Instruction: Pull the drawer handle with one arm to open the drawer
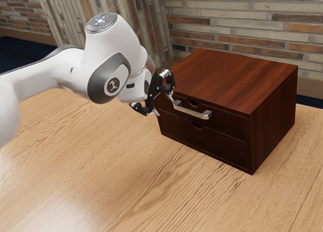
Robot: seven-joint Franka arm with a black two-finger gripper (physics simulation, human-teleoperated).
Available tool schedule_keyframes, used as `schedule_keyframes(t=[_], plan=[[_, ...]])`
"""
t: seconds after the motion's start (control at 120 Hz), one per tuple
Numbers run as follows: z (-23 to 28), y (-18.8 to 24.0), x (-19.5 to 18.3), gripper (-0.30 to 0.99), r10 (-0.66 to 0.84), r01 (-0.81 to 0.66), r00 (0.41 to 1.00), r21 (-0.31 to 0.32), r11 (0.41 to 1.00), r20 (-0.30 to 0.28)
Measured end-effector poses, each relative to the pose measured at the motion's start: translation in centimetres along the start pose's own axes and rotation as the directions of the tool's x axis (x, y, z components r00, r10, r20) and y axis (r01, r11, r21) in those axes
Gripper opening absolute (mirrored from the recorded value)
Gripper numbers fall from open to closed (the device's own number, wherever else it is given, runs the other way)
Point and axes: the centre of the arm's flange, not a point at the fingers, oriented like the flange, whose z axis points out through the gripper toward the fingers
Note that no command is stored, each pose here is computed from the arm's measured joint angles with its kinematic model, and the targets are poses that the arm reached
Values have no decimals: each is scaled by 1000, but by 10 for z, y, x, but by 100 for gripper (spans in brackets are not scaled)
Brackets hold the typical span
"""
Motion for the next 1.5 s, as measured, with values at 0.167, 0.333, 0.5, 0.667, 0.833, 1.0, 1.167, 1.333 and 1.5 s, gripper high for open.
schedule_keyframes(t=[0.167,0.333,0.5,0.667,0.833,1.0,1.167,1.333,1.5], plan=[[-2,-6,9,34,14,-14,1000,17,1000,-5],[0,-12,16,34,27,-27,1000,24,999,-9],[11,-12,20,34,27,-26,999,13,1000,-22],[15,-15,33,34,43,-43,998,13,999,-34],[24,-12,34,34,44,-44,998,1,999,-39],[24,-17,56,30,76,-75,996,5,997,-53],[33,-2,63,50,77,-79,995,-24,997,-69],[14,18,69,26,87,-89,994,-20,996,-66],[-3,42,75,27,89,-90,994,-9,996,-69]])
